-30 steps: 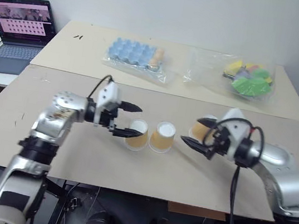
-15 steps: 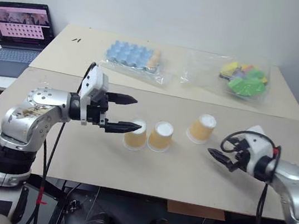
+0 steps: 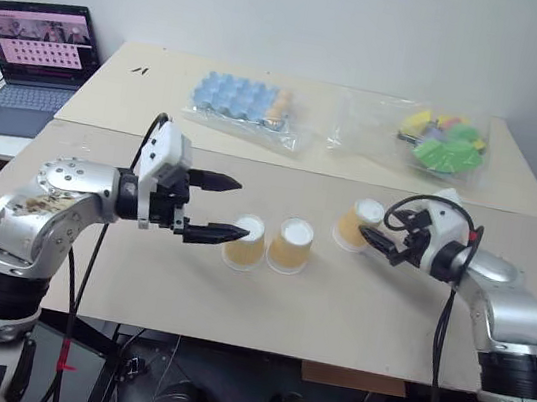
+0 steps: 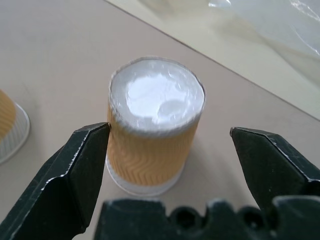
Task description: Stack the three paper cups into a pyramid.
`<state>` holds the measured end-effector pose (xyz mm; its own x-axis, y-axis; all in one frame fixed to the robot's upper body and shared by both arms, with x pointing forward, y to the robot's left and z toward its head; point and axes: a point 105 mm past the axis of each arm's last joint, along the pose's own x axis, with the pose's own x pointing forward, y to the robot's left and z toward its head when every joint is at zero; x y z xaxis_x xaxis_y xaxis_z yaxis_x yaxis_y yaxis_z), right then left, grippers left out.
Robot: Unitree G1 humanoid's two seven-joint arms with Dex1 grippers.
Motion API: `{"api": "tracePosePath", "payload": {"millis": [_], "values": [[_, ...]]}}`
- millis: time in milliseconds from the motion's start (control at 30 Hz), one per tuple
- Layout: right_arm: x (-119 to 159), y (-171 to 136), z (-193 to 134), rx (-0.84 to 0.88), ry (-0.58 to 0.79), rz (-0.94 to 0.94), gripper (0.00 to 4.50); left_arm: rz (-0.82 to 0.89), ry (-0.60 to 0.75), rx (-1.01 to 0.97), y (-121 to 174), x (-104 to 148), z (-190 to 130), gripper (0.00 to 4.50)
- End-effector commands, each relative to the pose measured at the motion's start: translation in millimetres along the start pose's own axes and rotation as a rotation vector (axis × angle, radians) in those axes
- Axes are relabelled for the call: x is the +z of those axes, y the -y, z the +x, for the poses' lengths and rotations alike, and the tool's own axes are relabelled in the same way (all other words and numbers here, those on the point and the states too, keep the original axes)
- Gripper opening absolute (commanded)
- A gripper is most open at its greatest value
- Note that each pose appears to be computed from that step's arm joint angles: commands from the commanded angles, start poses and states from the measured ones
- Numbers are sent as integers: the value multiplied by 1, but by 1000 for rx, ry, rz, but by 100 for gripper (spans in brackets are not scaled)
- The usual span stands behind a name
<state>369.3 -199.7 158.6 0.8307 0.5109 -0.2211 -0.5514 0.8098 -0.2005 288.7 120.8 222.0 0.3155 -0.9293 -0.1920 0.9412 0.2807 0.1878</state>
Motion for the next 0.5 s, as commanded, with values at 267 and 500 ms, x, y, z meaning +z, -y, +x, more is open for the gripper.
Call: {"api": "tracePosePath", "payload": {"millis": [267,500], "values": [[20,-5,21,33,88,33,450,27,2,-8,5,5,-5,444],[22,2,28,11,100,51,450,33,-51,-29,10,-3,-12,444]]}}
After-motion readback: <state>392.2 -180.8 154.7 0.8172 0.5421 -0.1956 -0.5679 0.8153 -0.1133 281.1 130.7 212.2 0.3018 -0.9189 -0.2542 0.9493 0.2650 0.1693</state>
